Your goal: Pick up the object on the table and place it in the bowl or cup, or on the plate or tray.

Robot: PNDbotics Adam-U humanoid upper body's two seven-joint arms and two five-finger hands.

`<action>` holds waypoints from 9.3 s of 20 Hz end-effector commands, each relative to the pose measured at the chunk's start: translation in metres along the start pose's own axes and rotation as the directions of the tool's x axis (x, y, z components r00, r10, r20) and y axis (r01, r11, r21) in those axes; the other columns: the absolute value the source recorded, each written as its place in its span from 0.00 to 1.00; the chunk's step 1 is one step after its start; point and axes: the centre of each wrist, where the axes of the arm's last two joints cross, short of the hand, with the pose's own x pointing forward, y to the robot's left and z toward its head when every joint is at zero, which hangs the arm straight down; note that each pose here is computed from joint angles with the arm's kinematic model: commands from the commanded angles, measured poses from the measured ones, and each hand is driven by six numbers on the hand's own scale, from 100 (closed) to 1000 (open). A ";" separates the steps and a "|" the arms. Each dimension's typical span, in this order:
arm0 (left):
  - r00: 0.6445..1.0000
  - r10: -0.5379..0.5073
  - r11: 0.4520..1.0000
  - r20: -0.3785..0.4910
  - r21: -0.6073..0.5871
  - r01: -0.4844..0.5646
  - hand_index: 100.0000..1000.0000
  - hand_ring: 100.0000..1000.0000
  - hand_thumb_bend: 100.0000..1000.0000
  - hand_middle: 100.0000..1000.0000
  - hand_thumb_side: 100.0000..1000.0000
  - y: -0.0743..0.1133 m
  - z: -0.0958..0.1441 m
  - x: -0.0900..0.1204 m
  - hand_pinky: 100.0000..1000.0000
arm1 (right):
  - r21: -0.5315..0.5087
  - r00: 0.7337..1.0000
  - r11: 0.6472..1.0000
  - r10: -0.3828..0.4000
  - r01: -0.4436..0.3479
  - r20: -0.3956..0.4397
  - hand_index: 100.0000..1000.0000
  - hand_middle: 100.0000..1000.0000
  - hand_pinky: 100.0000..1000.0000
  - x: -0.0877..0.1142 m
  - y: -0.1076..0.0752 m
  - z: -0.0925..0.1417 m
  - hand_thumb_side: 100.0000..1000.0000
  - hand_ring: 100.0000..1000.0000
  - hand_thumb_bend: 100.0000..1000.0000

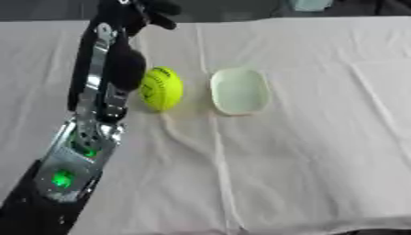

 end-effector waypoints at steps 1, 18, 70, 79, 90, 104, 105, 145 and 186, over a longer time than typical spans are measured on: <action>1.000 -0.009 1.000 0.019 0.013 0.009 0.88 0.64 0.54 0.91 1.00 0.003 -0.004 0.004 0.53 | 0.003 1.000 1.000 0.022 -0.022 0.021 0.93 0.77 0.62 0.003 -0.006 -0.005 1.00 0.73 0.00; 0.658 -0.698 0.258 0.282 -0.758 0.599 0.89 0.78 0.72 1.00 1.00 0.076 -0.063 0.026 0.72 | 0.043 1.000 0.999 0.015 -0.015 0.004 0.93 0.76 0.60 0.002 -0.003 -0.002 1.00 0.72 0.00; 0.345 -0.934 -0.083 0.089 -0.996 0.034 0.96 0.91 0.80 1.00 0.99 0.090 -0.056 -0.090 0.75 | 0.062 1.000 0.998 -0.010 0.009 0.004 0.93 0.76 0.59 0.001 0.002 -0.005 1.00 0.72 0.00; 0.340 -0.938 -0.071 0.064 -0.997 -0.008 0.95 0.90 0.82 1.00 0.94 0.090 -0.048 -0.102 0.74 | 0.060 1.000 0.998 -0.012 0.012 0.005 0.93 0.76 0.59 0.001 0.003 -0.005 1.00 0.72 0.00; 0.366 -0.925 -0.128 0.107 -0.991 -0.032 0.95 0.88 0.87 1.00 0.62 0.076 -0.033 -0.113 0.72 | 0.054 1.000 0.998 -0.019 0.018 0.009 0.93 0.76 0.59 0.001 0.004 -0.007 1.00 0.72 0.00; 0.337 -0.932 -0.152 0.135 -0.988 -0.025 0.72 0.49 0.61 0.95 0.40 0.076 -0.022 -0.110 0.00 | 0.050 1.000 0.999 -0.019 0.019 0.006 0.93 0.76 0.59 0.001 0.004 -0.007 1.00 0.72 0.00; 0.335 -0.932 -0.152 0.136 -0.988 -0.021 0.71 0.48 0.60 0.95 0.40 0.076 -0.023 -0.109 0.00 | 0.050 1.000 0.999 -0.019 0.019 0.006 0.93 0.76 0.59 0.001 0.004 -0.006 1.00 0.72 0.00; 0.332 -0.943 0.070 0.028 -0.958 0.280 0.59 0.37 0.46 0.84 0.41 0.074 -0.121 -0.047 0.00 | 0.057 1.000 0.998 -0.027 0.027 0.014 0.93 0.76 0.58 0.000 0.006 -0.012 1.00 0.72 0.00; 0.366 -0.931 0.054 0.020 -0.980 0.192 0.61 0.44 0.51 0.88 0.60 0.036 -0.105 -0.092 0.00 | 0.053 0.996 0.996 -0.067 0.065 0.051 0.94 0.76 0.58 0.002 0.015 -0.026 1.00 0.72 0.00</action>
